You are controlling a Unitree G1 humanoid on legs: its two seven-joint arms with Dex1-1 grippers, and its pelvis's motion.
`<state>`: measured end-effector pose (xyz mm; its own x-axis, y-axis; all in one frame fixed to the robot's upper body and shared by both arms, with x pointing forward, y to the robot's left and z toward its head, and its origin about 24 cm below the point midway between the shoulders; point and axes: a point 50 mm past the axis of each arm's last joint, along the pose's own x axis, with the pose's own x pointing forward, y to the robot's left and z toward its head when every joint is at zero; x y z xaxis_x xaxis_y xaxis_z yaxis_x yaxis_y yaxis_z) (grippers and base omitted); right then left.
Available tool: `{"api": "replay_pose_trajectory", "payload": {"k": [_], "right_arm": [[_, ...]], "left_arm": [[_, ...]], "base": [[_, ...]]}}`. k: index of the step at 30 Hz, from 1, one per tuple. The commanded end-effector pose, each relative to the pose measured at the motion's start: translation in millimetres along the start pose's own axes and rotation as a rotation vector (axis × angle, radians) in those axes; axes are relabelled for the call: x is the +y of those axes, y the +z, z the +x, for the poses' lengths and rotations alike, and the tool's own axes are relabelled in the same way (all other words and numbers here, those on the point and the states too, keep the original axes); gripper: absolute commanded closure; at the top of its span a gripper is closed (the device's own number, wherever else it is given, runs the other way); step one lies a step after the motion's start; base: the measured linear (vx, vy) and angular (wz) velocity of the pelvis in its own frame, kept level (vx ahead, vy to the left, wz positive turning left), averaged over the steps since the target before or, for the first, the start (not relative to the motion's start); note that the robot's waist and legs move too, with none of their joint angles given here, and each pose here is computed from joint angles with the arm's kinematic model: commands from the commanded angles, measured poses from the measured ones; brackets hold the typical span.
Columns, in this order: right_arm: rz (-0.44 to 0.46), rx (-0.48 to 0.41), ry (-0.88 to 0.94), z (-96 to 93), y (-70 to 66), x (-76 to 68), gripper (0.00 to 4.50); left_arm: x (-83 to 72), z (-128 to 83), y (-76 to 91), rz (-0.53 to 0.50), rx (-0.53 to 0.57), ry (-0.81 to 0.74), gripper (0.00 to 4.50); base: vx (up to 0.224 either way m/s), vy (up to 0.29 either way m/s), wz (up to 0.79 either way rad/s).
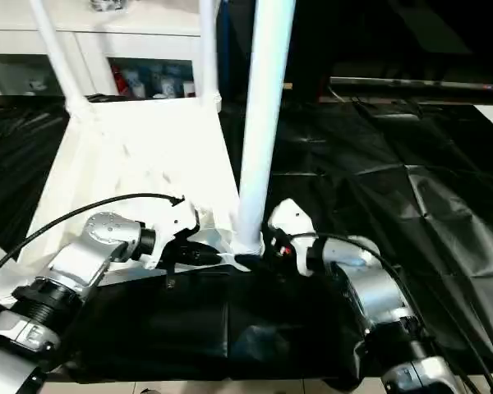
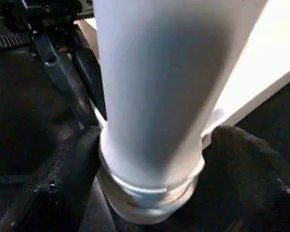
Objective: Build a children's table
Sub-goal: Rotate leg to tighten
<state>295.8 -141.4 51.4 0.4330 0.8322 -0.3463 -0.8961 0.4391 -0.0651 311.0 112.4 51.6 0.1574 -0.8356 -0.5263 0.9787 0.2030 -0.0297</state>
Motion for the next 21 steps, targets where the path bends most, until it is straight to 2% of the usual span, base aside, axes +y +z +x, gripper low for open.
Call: {"api": "replay_pose_trajectory", "payload": {"k": [1, 4, 16, 21], "right_arm": [[-0.006, -0.011, -0.003, -0.6, 2.3, -2.7, 0.56], [-0.003, -0.013, 0.003, -0.2, 1.5, -2.2, 0.56], [0.026, -0.036, -0.007, 4.3, -2.1, 1.8, 1.65], [0.031, -0.033, -0.016, 5.6, -4.3, 2.4, 1.75]], "left_arm": [[-5.1, 1.9, -9.5, -0.030, 0.030, -0.028, 4.50], [-5.6, 1.9, -10.5, -0.034, 0.030, -0.027, 4.50], [-7.2, 1.1, -15.0, -0.050, 0.032, -0.017, 4.50], [-7.6, 0.0, -16.3, -0.057, 0.032, -0.012, 4.50]], "base": [[0.000, 0.000, 0.00], [0.000, 0.000, 0.00], [0.000, 0.000, 0.00], [0.000, 0.000, 0.00]]}}
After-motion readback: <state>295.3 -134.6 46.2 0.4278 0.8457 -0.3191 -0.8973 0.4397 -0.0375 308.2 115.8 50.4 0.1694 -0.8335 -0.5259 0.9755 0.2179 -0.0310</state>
